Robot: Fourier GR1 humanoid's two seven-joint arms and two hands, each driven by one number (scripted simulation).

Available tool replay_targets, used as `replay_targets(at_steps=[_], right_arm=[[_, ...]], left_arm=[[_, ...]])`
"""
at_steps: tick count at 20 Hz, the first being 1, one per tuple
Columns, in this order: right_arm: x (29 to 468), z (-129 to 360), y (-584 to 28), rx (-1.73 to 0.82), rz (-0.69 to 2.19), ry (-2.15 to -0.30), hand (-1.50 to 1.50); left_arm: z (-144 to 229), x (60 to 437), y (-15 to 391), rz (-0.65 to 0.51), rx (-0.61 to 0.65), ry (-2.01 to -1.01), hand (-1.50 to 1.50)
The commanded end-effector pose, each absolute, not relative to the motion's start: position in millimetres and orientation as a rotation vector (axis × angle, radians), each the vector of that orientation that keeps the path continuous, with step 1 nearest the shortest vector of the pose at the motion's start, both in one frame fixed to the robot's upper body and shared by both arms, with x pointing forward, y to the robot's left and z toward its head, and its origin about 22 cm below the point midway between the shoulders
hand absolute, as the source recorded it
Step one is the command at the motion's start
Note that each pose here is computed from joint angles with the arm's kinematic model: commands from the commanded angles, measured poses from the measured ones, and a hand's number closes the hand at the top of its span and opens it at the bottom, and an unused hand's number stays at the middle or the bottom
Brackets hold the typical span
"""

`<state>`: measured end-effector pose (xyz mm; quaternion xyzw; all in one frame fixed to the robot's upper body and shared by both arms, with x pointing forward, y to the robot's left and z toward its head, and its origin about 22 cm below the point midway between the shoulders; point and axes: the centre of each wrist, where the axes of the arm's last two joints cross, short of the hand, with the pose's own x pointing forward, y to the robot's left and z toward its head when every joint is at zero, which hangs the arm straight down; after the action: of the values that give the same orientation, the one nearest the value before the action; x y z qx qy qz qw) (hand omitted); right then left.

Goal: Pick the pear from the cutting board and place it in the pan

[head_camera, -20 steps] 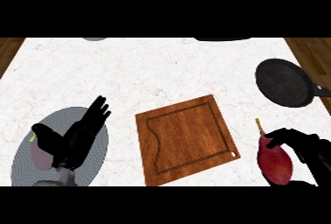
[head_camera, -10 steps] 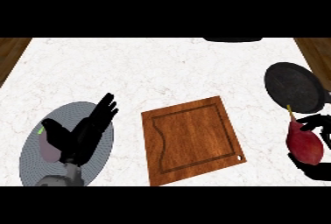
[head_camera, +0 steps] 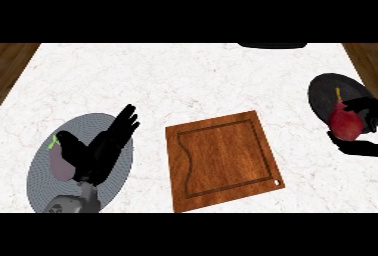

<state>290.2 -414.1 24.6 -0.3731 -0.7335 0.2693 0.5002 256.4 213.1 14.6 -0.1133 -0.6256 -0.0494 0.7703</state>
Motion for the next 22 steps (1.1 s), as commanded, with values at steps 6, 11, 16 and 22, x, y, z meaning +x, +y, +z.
replay_targets(at_steps=[6, 11, 16, 22], right_arm=[[347.1, 20.6, -424.6, -1.038, 0.409, -1.783, 1.50], [346.1, 23.1, -443.2, -1.072, 0.400, -1.774, 1.50], [353.9, 41.5, -452.7, -1.081, 0.367, -1.786, 1.50], [329.0, 9.4, -461.7, -1.044, 0.610, -1.435, -1.50]], left_arm=[[13.9, 251.6, 202.4, -0.124, -0.271, -1.382, 0.00], [24.5, 263.0, 204.4, -0.158, -0.259, -1.364, 0.00], [20.4, 265.6, 193.1, -0.171, -0.277, -1.388, 0.00], [24.8, 269.2, 194.3, -0.169, -0.305, -1.384, 0.00]])
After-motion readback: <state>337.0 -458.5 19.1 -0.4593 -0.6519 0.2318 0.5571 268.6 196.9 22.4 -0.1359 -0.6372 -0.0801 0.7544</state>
